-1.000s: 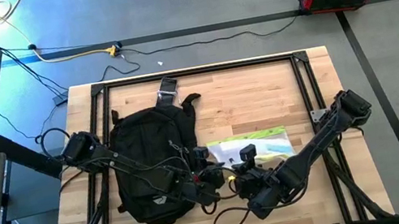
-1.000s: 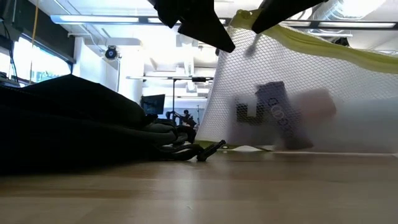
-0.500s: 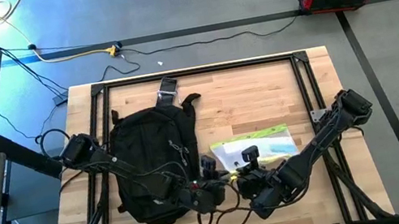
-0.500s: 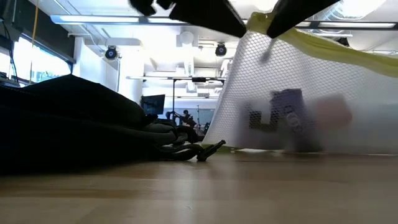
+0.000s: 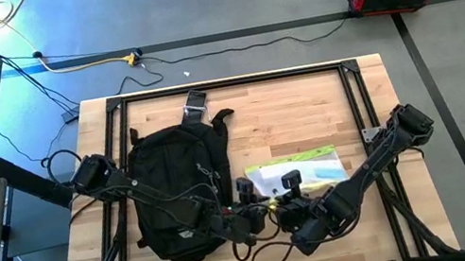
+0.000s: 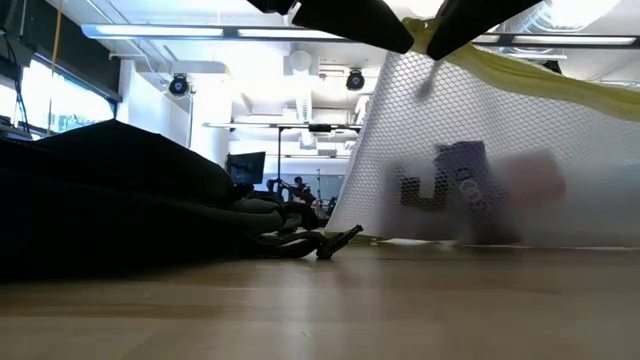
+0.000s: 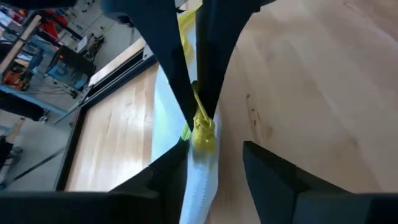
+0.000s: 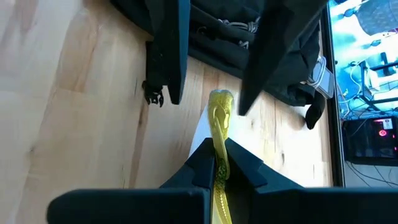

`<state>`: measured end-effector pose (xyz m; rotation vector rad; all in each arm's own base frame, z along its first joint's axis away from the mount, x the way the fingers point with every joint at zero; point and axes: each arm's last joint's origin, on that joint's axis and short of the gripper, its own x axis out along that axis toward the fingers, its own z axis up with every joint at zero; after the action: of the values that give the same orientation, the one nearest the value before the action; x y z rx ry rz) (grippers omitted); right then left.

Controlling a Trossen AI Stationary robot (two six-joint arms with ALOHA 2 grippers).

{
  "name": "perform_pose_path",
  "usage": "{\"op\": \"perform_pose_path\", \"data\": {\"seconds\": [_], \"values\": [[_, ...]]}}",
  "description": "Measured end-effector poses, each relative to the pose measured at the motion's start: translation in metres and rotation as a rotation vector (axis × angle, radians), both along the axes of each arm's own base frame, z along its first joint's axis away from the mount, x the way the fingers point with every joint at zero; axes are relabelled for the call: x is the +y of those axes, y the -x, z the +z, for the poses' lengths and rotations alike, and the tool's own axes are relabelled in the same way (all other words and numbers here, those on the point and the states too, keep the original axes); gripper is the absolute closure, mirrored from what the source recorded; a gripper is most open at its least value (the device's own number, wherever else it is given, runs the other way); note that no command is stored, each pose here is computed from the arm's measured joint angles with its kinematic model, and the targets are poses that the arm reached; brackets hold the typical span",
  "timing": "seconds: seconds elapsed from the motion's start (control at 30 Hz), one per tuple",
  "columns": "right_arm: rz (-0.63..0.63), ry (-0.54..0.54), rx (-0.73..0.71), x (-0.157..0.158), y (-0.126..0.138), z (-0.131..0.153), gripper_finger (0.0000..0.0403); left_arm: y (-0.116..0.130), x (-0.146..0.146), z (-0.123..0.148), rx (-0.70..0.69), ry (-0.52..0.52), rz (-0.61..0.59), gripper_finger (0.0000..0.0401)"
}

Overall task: Unpack backpack
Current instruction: Open the green zip bag

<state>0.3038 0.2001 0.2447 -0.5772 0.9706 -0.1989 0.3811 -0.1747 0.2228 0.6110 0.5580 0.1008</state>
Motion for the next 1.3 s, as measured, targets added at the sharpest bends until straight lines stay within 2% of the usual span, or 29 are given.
{"op": "perform_pose_path", "data": {"seconds": [0.27,0.5,0.7,0.9,1.0,1.13,1.3], "values": [[0.000,-0.004,-0.005,0.000,0.000,0.000,0.0400,-0.007,0.000,-0.004,-0.036,0.012,-0.008,0.0330],[0.011,-0.043,0.016,0.001,-0.001,0.000,0.0400,-0.004,-0.004,-0.009,-0.015,-0.101,0.033,0.0393],[0.059,-0.045,0.029,0.003,-0.002,0.000,0.0386,-0.001,-0.010,-0.009,-0.021,-0.137,0.045,0.0399],[0.091,-0.064,0.051,0.005,-0.001,0.000,0.0314,0.000,-0.009,-0.010,-0.021,-0.138,0.065,0.0400],[0.074,-0.069,0.038,0.005,-0.002,0.000,0.0292,0.000,-0.009,-0.010,-0.019,-0.142,0.073,0.0400],[0.062,-0.062,0.025,0.005,-0.001,0.001,0.0295,0.001,-0.008,-0.010,-0.017,-0.144,0.083,0.0401],[0.046,-0.075,0.013,0.005,-0.002,0.010,0.0334,0.000,-0.006,-0.011,-0.016,-0.144,0.089,0.0401]]}}
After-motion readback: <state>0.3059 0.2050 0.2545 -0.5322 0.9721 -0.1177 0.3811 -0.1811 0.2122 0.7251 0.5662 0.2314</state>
